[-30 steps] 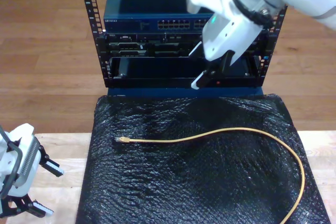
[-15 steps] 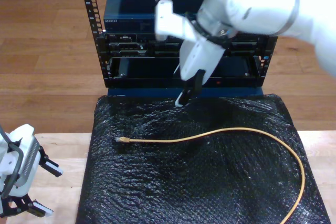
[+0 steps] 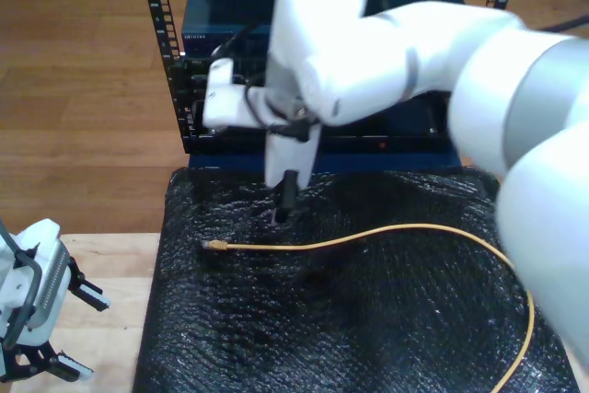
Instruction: Grab the cable and plug it in
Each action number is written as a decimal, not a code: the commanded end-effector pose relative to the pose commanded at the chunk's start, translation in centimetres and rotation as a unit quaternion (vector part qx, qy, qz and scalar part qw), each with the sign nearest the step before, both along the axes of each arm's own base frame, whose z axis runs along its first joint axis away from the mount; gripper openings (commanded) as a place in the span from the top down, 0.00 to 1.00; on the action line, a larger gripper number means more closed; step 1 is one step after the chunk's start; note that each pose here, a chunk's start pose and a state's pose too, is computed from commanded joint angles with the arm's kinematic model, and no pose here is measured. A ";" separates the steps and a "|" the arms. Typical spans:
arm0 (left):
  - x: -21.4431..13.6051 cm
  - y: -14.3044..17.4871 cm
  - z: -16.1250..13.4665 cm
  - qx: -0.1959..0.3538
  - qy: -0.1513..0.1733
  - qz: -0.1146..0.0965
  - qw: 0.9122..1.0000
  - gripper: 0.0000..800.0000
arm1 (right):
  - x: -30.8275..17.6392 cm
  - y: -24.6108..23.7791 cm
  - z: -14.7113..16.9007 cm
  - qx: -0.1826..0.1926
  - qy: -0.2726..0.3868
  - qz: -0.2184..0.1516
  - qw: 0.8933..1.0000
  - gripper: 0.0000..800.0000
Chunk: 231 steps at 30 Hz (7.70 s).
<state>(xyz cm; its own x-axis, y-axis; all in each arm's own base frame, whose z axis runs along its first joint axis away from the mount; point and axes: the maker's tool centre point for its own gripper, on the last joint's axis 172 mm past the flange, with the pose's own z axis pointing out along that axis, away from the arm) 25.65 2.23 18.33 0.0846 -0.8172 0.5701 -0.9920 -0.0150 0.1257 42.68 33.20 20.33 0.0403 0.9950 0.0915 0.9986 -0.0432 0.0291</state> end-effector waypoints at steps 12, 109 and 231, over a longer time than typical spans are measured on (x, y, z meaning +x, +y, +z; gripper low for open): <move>0.0 0.0 0.0 0.000 0.001 0.001 1.000 0.00 | 0.8 2.7 -3.9 -0.058 -0.021 -0.068 0.996 0.01; -0.2 -0.1 -0.3 -0.003 0.005 0.000 1.000 0.00 | 3.1 5.5 -10.9 -0.116 -0.037 -0.043 0.992 0.95; 8.4 -26.7 14.5 -0.253 -0.019 -0.032 0.967 0.04 | -9.0 -12.6 11.8 0.201 0.065 -0.018 0.977 0.98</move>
<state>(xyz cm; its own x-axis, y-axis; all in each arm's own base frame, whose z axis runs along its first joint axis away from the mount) 34.01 -24.44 32.78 0.0145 -0.4363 0.8997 -0.9929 0.1001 0.0645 33.65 20.62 32.15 0.1124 0.8773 0.4667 0.9904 -0.0607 -0.1244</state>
